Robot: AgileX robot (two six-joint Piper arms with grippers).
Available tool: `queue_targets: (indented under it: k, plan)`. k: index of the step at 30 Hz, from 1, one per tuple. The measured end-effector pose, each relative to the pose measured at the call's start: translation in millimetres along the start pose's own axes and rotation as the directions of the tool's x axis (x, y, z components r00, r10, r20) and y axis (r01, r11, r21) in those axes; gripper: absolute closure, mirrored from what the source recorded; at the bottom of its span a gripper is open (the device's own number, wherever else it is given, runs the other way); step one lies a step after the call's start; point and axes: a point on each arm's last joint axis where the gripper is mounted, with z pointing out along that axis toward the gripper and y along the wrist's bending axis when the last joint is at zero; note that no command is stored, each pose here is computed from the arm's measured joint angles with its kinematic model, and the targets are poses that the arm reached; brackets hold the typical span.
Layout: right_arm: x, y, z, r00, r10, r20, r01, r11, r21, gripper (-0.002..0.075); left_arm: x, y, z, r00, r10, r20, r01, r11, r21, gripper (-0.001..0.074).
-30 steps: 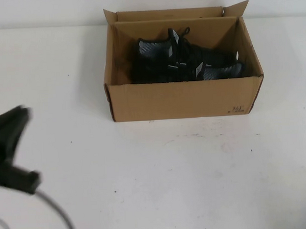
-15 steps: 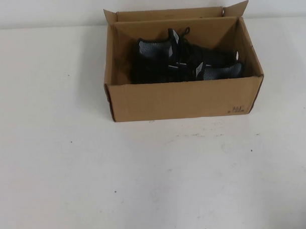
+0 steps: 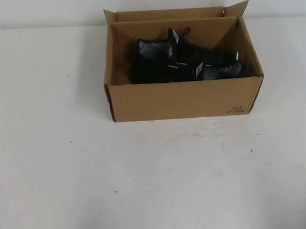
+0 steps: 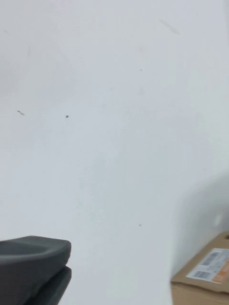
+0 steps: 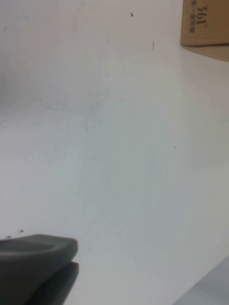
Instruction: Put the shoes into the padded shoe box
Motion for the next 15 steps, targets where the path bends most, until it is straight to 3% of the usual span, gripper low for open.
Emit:
queue_targets:
  k: [15]
  plan:
    - [0.0,0.0,0.0,1.0,0.0,0.0,0.0,1.0,0.0,0.0734,1.7,0.0,-0.2,1.0,0.0,-0.017,0.0,1.0,0.0,0.0738]
